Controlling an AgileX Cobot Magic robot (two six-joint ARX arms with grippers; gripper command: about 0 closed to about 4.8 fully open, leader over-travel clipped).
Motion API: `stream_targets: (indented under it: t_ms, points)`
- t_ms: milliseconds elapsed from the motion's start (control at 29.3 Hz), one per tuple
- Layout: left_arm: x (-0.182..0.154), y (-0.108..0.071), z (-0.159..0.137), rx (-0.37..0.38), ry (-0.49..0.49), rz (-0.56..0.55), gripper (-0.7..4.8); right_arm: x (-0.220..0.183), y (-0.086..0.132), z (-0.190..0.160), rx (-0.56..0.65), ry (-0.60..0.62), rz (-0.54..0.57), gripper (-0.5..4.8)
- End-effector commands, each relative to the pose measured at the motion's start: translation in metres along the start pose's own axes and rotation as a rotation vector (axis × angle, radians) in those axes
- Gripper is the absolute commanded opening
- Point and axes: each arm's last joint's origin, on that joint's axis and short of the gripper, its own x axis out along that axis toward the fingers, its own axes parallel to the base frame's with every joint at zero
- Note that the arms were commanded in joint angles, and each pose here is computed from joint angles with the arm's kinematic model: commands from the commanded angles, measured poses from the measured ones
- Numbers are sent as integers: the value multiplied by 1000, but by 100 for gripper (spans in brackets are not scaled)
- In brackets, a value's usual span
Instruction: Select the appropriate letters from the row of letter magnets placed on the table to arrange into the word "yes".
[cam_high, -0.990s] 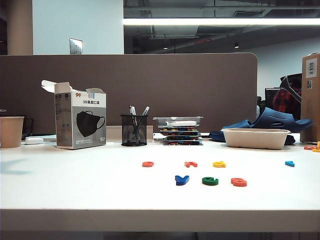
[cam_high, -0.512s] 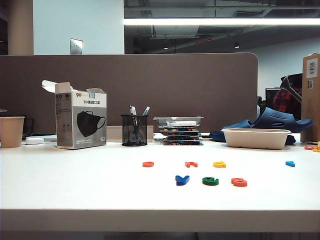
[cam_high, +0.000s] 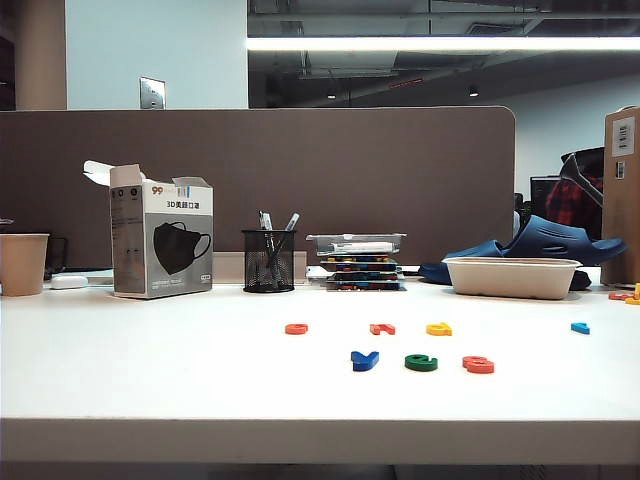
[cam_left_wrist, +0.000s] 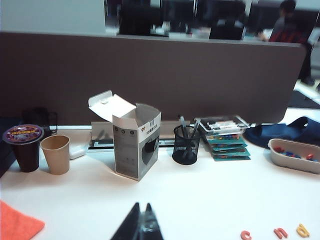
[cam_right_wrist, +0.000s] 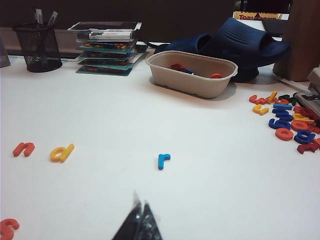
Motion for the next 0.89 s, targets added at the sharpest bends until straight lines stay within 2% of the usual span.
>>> stream_targets:
  t_ms: [34, 137, 307, 444, 717, 888]
  points:
    - [-16, -2, -14, -3, -26, -7, -5, 0, 0, -1, -2, -12, 0, 0]
    - [-31, -3, -29, 0, -53, -4, -5, 0, 0, -1, -3, -12, 0, 0]
    - [-22, -1, -43, -11, 41, 8, -5, 0, 0, -1, -3, -12, -1, 0]
    - [-4, 1, -59, -10, 69, 10, -5, 0, 0, -1, -3, -10, -4, 0]
    - [42, 9, -101, -1, 14, 23, -5, 0, 0, -1, -3, -10, -5, 0]
    - [58, 12, -127, -20, 17, 43, -5, 0, 0, -1, -3, -10, -3, 0]
